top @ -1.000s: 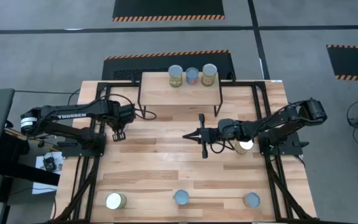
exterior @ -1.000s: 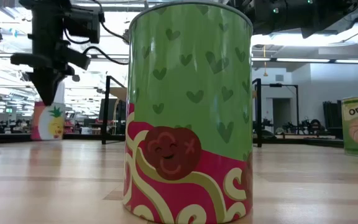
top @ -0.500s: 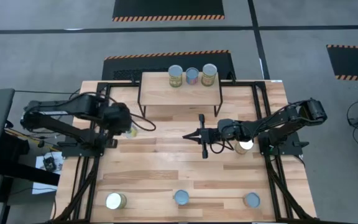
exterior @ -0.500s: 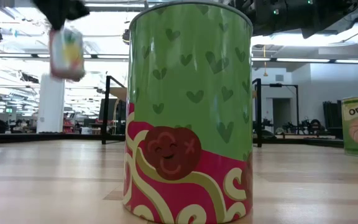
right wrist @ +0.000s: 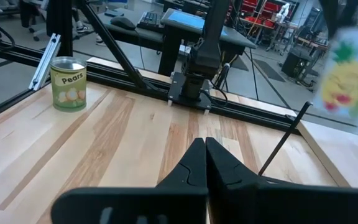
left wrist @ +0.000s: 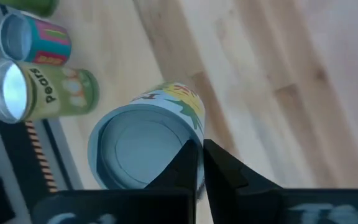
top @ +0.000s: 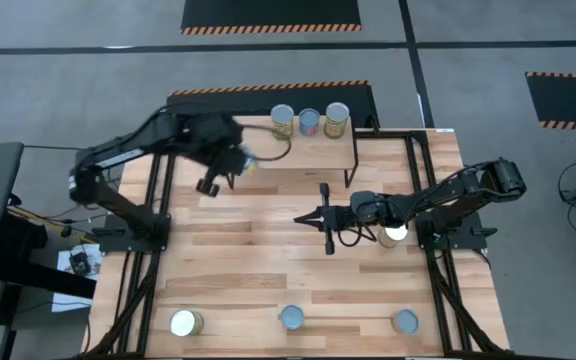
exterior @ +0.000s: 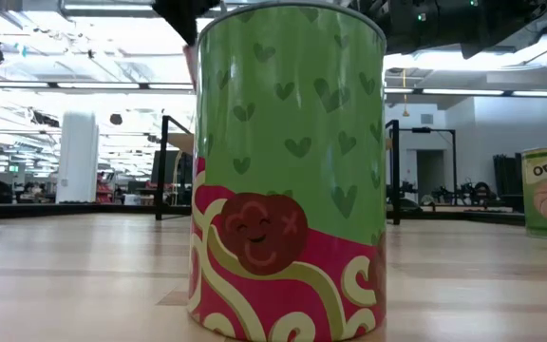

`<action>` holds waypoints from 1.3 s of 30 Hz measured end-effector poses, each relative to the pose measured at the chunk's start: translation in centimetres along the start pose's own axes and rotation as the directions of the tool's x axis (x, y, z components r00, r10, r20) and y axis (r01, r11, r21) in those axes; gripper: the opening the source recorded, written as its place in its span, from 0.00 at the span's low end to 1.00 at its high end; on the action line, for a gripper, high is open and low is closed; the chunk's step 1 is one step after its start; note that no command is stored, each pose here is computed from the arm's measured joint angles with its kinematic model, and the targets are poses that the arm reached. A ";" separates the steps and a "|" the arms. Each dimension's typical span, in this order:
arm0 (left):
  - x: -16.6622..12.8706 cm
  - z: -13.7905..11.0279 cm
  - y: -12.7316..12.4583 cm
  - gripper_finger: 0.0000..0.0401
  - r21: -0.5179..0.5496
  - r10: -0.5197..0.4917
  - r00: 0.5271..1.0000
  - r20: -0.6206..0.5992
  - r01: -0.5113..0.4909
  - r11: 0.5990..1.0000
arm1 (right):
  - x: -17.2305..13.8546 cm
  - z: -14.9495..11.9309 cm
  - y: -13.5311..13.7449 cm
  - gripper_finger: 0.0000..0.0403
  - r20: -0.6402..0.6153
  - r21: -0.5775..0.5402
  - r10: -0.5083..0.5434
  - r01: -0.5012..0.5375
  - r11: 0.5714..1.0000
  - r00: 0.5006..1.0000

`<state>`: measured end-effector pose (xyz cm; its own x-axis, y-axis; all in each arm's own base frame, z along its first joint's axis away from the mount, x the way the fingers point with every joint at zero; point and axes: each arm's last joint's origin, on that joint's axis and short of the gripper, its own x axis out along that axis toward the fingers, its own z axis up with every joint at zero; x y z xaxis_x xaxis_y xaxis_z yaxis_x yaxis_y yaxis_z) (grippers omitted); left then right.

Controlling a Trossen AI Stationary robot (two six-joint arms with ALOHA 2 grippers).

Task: Pick and place cans onto a shelf
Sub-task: Put the top left pink small can on the shelf

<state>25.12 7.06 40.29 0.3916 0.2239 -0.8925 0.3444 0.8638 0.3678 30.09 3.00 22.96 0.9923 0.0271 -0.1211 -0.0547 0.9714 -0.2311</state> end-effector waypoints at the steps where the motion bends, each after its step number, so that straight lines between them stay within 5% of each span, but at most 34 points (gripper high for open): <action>1: 0.5 -0.2 0.5 0.00 0.016 -0.002 1.000 -0.013 0.002 1.000 | 0.0 0.0 0.0 0.01 0.000 0.000 0.000 0.000 1.000 1.000; 9: 2.8 -1.7 3.3 0.00 0.082 -0.015 0.996 -0.087 0.022 0.996 | 0.0 0.0 0.0 0.01 -0.003 -0.001 0.002 -0.002 1.000 1.000; 18: 3.8 -4.3 6.3 0.00 0.003 -0.042 0.999 -0.018 0.042 0.999 | 0.0 0.0 0.0 0.01 -0.003 -0.001 0.002 -0.002 1.000 1.000; 39: 5.2 -5.8 9.8 0.01 0.056 0.107 0.994 -0.004 -0.107 0.993 | 0.0 0.0 0.1 0.01 -0.003 -0.001 0.006 -0.006 1.000 1.000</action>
<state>25.54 19.27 37.73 0.4225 0.3174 -0.8490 0.3477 0.8083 0.4752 30.08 3.13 22.92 0.9916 0.0322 -0.1250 -0.0606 0.9710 -0.2311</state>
